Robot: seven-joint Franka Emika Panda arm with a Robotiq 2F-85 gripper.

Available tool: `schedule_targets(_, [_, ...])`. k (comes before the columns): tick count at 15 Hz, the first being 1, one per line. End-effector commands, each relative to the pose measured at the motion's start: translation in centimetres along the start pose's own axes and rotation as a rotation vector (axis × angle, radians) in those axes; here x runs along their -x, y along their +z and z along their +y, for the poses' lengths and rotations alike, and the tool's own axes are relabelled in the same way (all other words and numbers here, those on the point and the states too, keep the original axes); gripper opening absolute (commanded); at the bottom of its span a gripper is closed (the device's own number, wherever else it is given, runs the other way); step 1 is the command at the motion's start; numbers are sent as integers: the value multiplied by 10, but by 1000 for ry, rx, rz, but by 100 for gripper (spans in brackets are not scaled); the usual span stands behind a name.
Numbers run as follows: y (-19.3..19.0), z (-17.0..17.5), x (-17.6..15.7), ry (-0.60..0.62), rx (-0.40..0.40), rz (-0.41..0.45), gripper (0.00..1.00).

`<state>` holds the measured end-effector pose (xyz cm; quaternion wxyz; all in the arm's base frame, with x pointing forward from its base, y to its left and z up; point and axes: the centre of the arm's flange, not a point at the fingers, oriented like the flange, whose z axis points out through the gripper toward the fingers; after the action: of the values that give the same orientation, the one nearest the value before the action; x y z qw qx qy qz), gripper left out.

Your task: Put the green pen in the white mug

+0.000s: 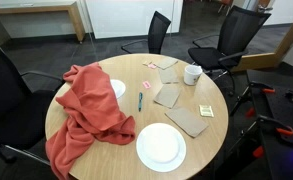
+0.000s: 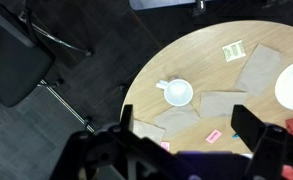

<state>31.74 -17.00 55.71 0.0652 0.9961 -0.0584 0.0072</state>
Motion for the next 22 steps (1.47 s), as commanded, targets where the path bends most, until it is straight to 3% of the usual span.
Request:
schedule_targets(1, [0, 0, 0, 0, 0, 0, 100])
schedule_targets(7, [0, 0, 0, 0, 0, 0, 100])
schedule_targets(10, [2, -17, -19, -6, 5, 10, 100])
schedule_targets(18, [31, -119, -78, -78, -21, 18, 100])
schedule_targets(22, [55, -168, -99, -44, -59, 1, 100])
